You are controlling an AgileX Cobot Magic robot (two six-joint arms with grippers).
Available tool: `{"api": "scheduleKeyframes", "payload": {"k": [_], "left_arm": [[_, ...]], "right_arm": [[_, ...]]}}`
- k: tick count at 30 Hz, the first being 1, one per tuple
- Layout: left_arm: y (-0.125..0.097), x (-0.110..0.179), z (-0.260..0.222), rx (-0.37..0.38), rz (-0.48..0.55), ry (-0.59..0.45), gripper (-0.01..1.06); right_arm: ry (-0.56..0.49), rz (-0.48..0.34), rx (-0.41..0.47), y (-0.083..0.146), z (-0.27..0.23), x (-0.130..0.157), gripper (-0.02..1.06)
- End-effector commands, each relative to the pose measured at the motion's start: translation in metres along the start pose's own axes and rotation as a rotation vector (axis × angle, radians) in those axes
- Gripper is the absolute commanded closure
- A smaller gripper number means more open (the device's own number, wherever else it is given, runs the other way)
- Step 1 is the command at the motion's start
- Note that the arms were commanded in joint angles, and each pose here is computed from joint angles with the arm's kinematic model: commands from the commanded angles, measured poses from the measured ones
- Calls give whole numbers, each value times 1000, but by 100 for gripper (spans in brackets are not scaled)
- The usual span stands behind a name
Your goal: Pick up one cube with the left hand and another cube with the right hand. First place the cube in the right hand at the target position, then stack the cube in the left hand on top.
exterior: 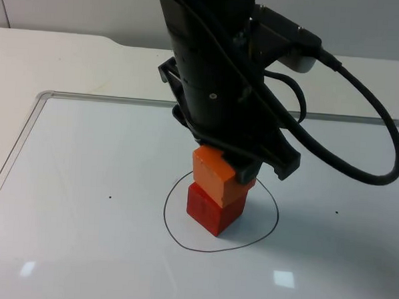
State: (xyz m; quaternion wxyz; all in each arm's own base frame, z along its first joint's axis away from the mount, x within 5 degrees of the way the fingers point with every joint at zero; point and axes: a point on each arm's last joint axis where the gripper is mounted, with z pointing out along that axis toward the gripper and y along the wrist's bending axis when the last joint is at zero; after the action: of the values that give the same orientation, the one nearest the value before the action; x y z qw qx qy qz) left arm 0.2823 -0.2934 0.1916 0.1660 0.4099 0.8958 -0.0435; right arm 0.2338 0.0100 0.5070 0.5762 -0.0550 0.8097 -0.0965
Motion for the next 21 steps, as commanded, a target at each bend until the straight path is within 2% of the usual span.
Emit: {"api": "scheduleKeyframes", "payload": {"k": [1, 3, 4, 8, 9, 12, 13, 14, 15, 17, 21], "left_arm": [[-3, -1, -1, 5, 16, -13, 99], [-3, -1, -1, 5, 16, -11, 88], [-3, -1, -1, 5, 16, -11, 88], [-3, 0, 0, 10, 22, -9, 63], [-3, 0, 0, 10, 22, -9, 63], [-4, -1, 0, 18, 14, -11, 40], [-4, -1, 0, 18, 14, -11, 40], [-4, -1, 0, 18, 14, -11, 26], [-4, -1, 0, 19, 12, -10, 19], [-4, -1, 0, 19, 14, -10, 13], [-4, -1, 0, 18, 26, -10, 12]], "right_arm": [[-22, 3, 0, 0, -4, -3, -1], [-22, 3, 0, 0, -4, -3, -1], [-22, 3, 0, 0, -4, -3, -1], [-22, 3, 0, 0, -4, -3, -1], [-22, 3, 0, 0, -4, -3, -1], [-22, 3, 0, 0, -4, -3, -1], [-22, 3, 0, 0, -4, -3, -1], [-22, 3, 0, 0, -4, -3, -1], [-20, 3, 0, 0, -4, -2, -1], [-18, 1, 0, 0, -4, -2, -1], [-18, 1, 0, 0, -4, -2, -1]]}}
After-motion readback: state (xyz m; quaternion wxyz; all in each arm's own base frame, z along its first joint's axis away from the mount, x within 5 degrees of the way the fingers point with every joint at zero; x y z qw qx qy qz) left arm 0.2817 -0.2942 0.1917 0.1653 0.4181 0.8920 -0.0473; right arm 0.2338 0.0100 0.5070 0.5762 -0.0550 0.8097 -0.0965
